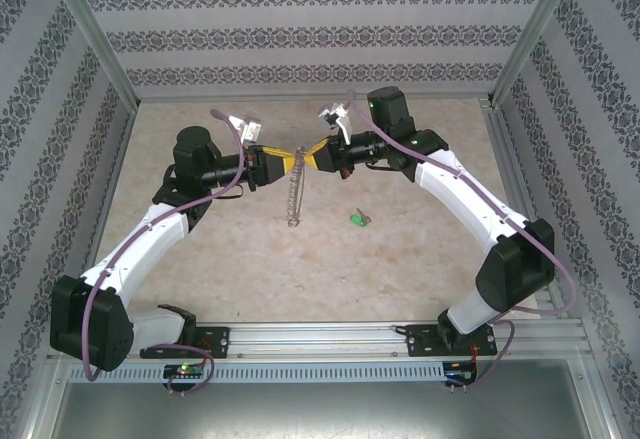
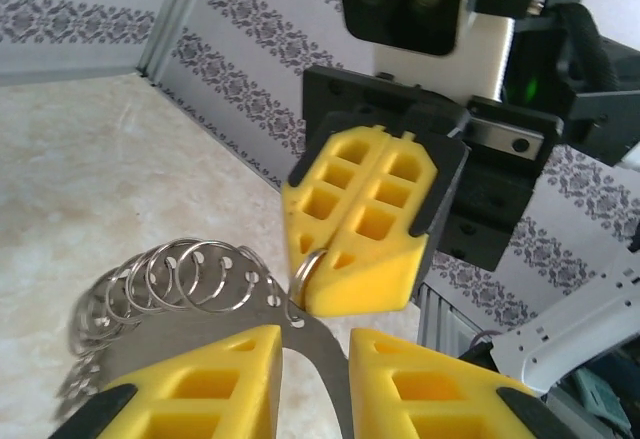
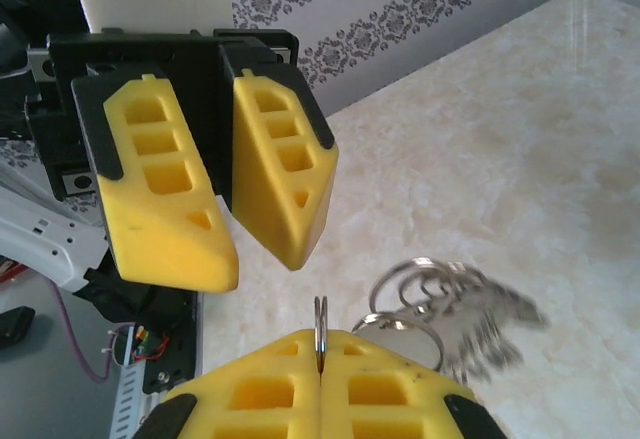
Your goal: Put the keys on the keyring
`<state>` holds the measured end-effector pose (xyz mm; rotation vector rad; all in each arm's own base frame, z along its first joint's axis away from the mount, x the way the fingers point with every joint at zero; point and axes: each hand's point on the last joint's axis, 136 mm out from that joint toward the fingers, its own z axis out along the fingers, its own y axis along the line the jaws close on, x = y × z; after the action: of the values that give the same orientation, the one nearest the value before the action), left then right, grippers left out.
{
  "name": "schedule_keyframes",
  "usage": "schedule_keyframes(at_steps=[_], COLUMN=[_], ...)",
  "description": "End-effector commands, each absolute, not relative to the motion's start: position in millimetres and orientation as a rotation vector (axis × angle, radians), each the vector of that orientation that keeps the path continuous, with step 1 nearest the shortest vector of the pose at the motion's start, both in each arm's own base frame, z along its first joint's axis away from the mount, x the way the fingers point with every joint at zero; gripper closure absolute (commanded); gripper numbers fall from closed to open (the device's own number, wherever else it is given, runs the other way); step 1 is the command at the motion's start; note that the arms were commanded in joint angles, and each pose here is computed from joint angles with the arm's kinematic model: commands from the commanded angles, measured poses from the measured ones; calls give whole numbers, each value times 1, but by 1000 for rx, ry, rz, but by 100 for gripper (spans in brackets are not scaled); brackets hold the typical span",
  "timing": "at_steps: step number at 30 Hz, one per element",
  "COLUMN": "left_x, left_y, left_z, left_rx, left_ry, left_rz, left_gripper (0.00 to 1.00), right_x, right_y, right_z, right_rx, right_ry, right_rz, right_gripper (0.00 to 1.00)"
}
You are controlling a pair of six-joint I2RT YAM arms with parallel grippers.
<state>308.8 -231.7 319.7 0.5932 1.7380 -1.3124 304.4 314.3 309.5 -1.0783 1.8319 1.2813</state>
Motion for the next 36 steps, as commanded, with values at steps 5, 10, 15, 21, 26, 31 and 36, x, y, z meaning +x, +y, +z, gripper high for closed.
schedule_keyframes(at_steps=[5,10,15,21,26,31,36], left_x=[294,295,298,300,299,296,297], left_y=[-244,-247,-249,-254,-259,-262,-263], left_z=[348,350,357,365,370,374,375], left_rx=[738,733,717,712,717,724,713], left_ry=[1587,1570,1539,1501,1474,1450,1442], left_rz=[-1321,-1339,-1347,-1374,-1395,-1406,-1405], left_gripper=[81,85,85,85,86,86,86], right_x=[293,294,290,287,284,283,280], right_y=[307,300,300,301,305,308,311], right_z=[337,350,356,362,363,361,361], right_rx=[-1087,-1047,-1052,-1054,-1063,-1070,-1081], right_ry=[1706,1643,1618,1585,1578,1580,1572], right_rz=[1352,1403,1420,1443,1453,1460,1470], right_gripper=[100,100,100,100,100,100,100])
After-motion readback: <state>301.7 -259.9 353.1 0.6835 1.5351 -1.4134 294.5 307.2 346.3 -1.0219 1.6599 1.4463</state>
